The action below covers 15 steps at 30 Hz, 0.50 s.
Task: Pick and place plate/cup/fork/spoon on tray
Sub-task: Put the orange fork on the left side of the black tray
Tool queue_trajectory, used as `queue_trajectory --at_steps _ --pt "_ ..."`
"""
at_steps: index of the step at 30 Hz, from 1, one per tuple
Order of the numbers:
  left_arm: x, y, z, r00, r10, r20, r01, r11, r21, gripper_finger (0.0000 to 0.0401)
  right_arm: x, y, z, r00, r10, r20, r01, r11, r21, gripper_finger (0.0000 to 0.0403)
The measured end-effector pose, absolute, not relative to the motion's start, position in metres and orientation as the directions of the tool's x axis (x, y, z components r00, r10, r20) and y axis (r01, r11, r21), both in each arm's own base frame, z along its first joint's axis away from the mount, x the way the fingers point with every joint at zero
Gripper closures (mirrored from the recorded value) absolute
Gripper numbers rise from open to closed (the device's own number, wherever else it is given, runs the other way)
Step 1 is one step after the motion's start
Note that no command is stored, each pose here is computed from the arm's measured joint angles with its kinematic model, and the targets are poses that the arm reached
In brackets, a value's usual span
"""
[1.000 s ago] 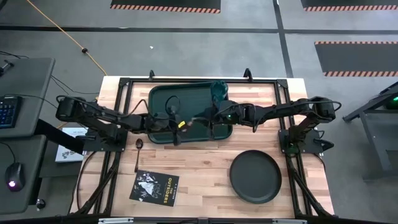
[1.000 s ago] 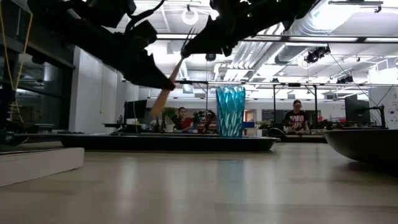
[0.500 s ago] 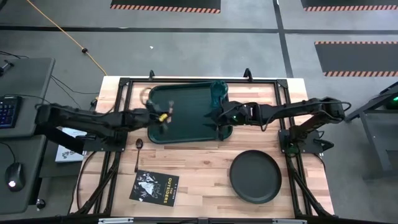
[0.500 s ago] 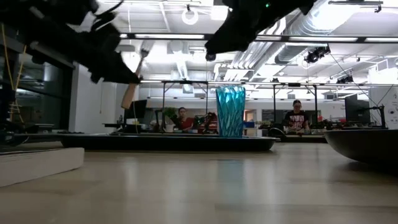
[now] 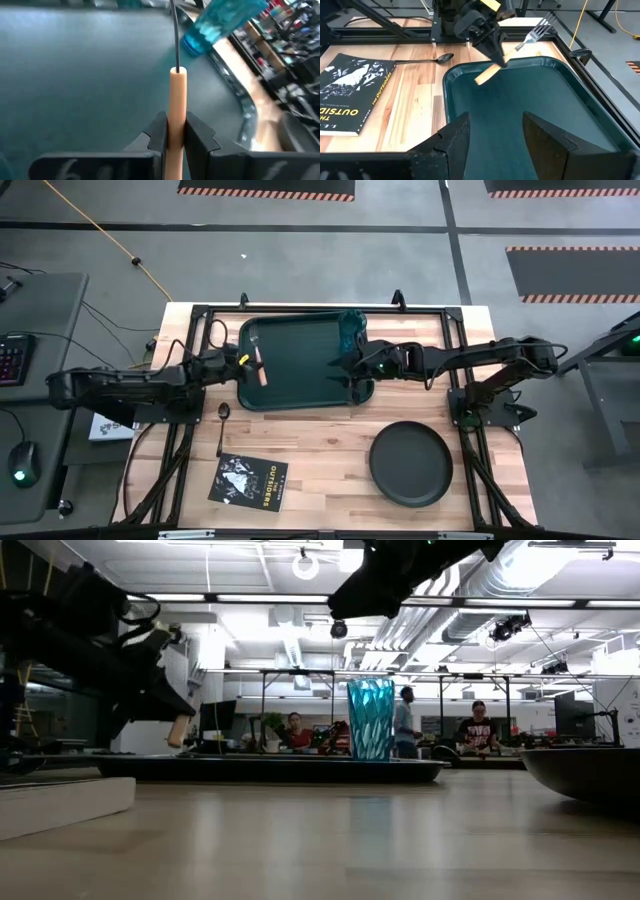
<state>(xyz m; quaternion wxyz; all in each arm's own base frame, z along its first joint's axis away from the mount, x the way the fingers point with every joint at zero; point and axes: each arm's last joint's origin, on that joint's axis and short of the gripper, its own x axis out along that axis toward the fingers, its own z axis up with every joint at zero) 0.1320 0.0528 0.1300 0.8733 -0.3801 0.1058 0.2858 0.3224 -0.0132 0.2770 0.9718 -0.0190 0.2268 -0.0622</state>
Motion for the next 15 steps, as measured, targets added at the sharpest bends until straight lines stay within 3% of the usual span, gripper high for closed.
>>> queue_trajectory --at_steps 9,15 --pt "0.119 0.058 0.111 0.746 0.391 -0.539 -0.665 0.39 -0.637 0.0371 0.322 -0.013 0.277 0.889 -0.13 -0.439 0.124 0.991 -0.042 0.0229" --pt "0.115 0.062 0.109 0.769 0.316 -0.556 -0.639 0.332 -0.694 0.0371 0.323 -0.013 0.279 0.898 -0.13 -0.42 0.125 0.991 -0.04 0.0229"
